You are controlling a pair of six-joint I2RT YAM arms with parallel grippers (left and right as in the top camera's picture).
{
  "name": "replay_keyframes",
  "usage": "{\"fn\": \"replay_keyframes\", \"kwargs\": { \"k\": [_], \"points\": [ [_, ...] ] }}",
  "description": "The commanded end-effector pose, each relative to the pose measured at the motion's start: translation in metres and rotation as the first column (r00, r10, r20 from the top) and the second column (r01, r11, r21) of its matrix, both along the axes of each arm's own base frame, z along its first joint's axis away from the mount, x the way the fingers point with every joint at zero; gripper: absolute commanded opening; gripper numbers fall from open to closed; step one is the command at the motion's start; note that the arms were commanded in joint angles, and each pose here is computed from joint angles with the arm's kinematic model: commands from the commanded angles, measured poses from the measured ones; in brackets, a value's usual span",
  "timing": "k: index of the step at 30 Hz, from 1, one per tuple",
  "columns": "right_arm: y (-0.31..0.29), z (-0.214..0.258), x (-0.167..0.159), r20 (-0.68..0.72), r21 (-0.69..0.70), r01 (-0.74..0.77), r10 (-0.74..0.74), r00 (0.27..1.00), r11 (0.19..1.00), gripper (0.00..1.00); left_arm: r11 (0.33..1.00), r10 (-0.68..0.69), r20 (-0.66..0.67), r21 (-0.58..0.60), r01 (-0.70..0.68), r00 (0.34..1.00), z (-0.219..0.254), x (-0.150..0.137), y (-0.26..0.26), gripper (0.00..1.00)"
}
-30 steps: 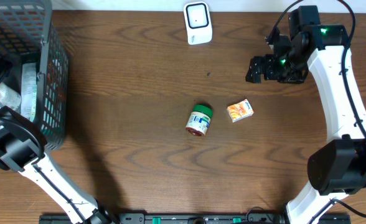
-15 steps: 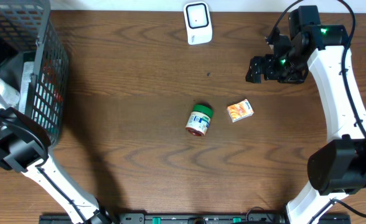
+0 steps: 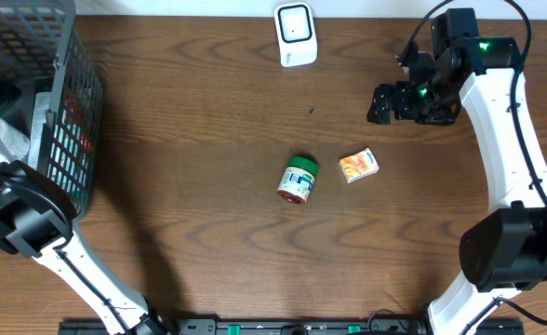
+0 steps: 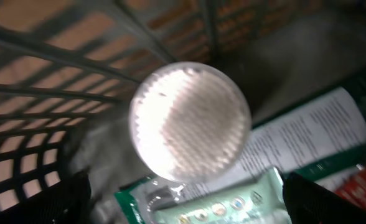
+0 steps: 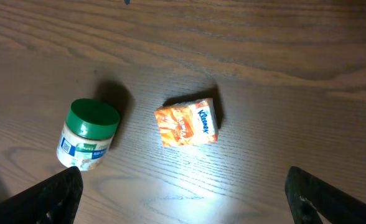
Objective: Scan the item barcode
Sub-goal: 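Grasp the white-lidded tub in the basket with the left gripper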
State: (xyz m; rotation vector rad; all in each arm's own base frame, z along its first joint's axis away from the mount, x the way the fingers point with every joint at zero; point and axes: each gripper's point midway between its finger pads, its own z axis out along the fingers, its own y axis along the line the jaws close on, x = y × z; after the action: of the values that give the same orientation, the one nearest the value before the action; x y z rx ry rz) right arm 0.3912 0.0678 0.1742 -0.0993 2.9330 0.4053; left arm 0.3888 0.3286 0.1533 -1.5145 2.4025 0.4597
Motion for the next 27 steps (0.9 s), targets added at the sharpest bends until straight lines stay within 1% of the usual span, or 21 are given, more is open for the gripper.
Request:
{"fn": "replay_keyframes", "kwargs": {
  "k": [1,9,18,22,27],
  "points": [
    [0.001,0.011,0.002,0.038,-0.006,-0.013,0.013,0.999,1.000,0.99,0.994,0.068,0.008,0.085,-0.069,0.998,0.022,-0.010,0.011,0.98],
    [0.001,0.011,0.004,0.046,-0.005,-0.013,0.013,0.999,1.000,0.99,0.994,0.076,-0.009,0.073,-0.075,0.997,0.014,-0.013,0.010,0.98],
    [0.001,0.011,0.004,0.046,-0.005,-0.013,0.013,0.999,1.000,0.99,0.997,0.073,-0.062,0.031,-0.071,0.995,-0.030,-0.017,0.005,0.98],
    [0.001,0.011,0.003,0.043,-0.005,-0.013,0.013,0.999,1.000,0.99,0.997,0.077,-0.059,0.035,-0.075,0.995,-0.043,-0.017,0.009,0.98],
    [0.001,0.011,0.003,0.042,-0.005,-0.013,0.014,0.999,1.000,0.99,0.995,0.087,-0.044,0.044,-0.085,0.995,-0.043,-0.017,0.015,0.98]
  ]
}}
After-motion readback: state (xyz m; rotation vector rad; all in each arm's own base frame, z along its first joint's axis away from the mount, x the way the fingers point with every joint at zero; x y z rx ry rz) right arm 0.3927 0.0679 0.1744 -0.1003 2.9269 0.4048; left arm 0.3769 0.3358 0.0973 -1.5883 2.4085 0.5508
